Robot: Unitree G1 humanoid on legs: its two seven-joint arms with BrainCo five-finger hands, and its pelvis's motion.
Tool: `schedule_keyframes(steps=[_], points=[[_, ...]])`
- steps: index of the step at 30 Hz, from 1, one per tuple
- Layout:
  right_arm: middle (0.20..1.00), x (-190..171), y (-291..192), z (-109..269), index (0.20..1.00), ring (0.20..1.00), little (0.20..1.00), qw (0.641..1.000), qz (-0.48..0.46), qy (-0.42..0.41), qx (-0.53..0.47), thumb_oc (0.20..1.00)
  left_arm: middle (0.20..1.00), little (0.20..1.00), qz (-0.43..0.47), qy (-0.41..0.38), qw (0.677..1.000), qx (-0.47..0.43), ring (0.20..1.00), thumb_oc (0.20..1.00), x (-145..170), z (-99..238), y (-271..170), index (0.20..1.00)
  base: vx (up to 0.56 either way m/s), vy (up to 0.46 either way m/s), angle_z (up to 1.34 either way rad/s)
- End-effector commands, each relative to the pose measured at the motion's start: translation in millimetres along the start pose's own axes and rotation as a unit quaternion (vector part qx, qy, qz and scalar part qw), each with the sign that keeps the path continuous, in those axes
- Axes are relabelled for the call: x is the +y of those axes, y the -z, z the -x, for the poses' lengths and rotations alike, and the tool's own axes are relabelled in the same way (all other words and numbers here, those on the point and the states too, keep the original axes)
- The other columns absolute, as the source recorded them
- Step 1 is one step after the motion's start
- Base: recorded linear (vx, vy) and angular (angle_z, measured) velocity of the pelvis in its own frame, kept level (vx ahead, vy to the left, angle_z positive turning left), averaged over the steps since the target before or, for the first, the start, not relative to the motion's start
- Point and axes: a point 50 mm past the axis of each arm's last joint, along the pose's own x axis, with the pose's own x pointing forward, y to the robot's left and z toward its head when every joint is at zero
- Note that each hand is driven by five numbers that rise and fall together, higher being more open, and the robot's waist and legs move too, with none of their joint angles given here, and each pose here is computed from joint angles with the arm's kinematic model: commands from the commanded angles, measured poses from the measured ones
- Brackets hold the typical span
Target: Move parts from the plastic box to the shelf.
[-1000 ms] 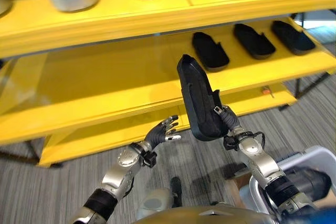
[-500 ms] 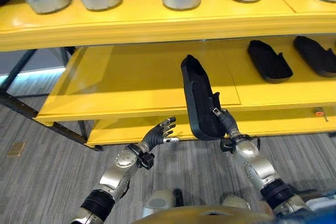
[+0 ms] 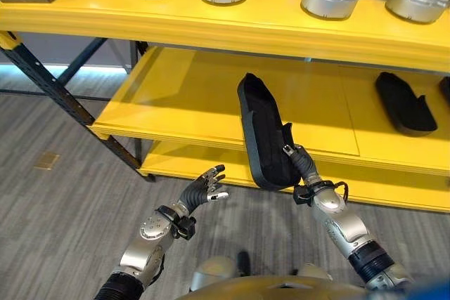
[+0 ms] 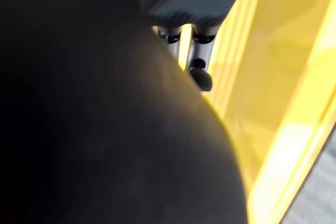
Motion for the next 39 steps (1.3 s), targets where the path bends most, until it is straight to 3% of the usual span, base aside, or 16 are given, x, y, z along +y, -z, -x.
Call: schedule_keyframes(steps=[1, 16, 21, 29, 39], points=[[0.2, -3, -40, -11, 0.2, 0.2, 0.2, 0.995, -0.006, -0.013, -0.098, 0.2, 1.0, 1.0, 0.015, 0.02, 0.996, -0.085, 1.0, 1.0, -15, -13, -27, 1.0, 0.15, -0.108, -0.21], [0.2, -23, -34, -12, 0.2, 0.2, 0.2, 0.997, 0.005, 0.031, -0.076, 0.2, 1.0, 1.0, -0.013, 0.015, 0.998, -0.066, 1.0, 1.0, -17, -13, -22, 1.0, 0.21, -0.16, 0.15], [0.2, -34, -28, -11, 0.2, 0.2, 0.2, 0.996, -0.016, 0.067, -0.053, 0.2, 1.0, 1.0, -0.021, -0.083, 0.994, -0.071, 1.0, 1.0, 11, 2, -23, 1.0, 0.16, -0.234, -0.01], [0.2, -38, -29, -9, 0.2, 0.2, 0.2, 0.995, 0.003, 0.086, -0.051, 0.2, 1.0, 1.0, -0.001, -0.065, 0.995, -0.076, 1.0, 1.0, 9, -1, -26, 1.0, 0.03, 0.061, 0.11], [0.2, -52, -19, -5, 0.2, 0.2, 0.2, 0.994, 0.015, 0.105, -0.038, 0.2, 1.0, 1.0, -0.066, -0.001, 0.994, -0.082, 1.0, 1.0, -2, -6, -36, 1.0, 0.01, 0.26, -0.03]])
